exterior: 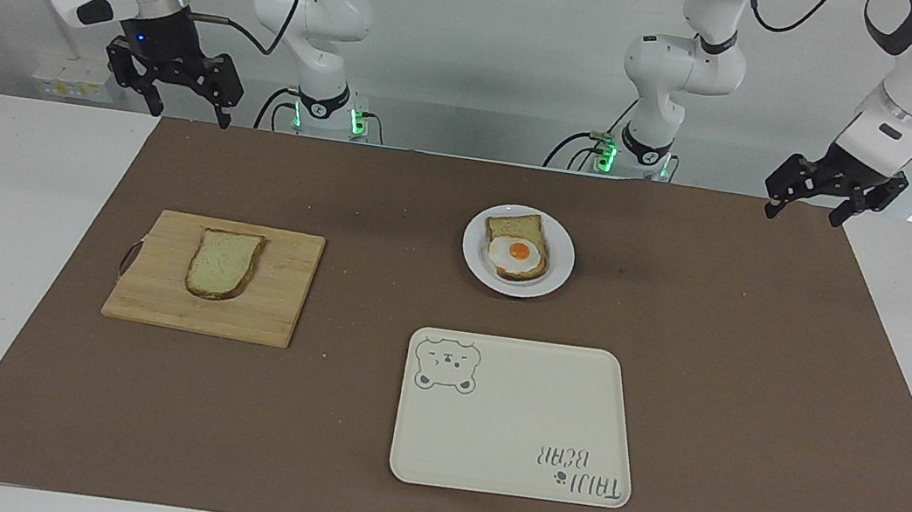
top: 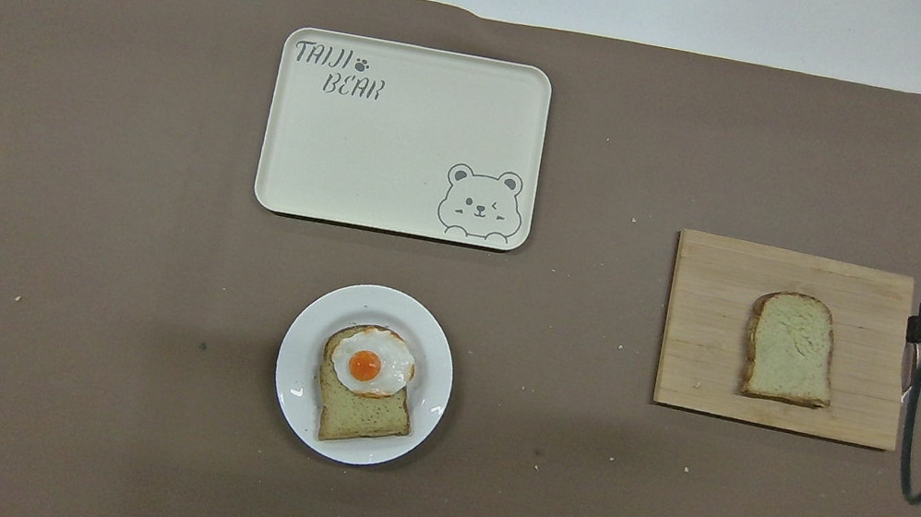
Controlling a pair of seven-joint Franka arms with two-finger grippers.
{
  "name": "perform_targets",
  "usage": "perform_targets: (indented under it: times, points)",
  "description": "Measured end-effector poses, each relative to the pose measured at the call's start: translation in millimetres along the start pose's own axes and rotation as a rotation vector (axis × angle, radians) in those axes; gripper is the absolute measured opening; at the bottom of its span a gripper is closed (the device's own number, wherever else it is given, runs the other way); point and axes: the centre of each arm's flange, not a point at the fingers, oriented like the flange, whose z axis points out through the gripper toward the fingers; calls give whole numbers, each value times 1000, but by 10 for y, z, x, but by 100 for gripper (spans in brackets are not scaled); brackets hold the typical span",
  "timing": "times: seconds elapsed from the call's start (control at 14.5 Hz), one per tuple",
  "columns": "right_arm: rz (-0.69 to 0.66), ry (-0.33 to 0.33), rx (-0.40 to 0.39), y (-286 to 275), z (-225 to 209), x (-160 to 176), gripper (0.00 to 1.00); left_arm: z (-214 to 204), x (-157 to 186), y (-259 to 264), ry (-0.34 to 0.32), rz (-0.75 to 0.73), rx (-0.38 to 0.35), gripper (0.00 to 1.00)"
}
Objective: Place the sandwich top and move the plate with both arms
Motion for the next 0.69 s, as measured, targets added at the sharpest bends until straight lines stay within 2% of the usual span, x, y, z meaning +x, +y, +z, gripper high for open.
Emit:
perform_targets:
  times: [0.14, 0.35, 0.69]
  points:
    - [21, -6, 0, 122, 71, 11, 100, 0, 0, 0, 0, 0, 0, 100]
    - [-7, 24, 10, 263, 267, 94, 100, 0, 0, 0, 0, 0, 0, 100]
    - [-7, 46, 86, 254, 777, 320, 100, 0, 0, 0, 0, 0, 0, 100]
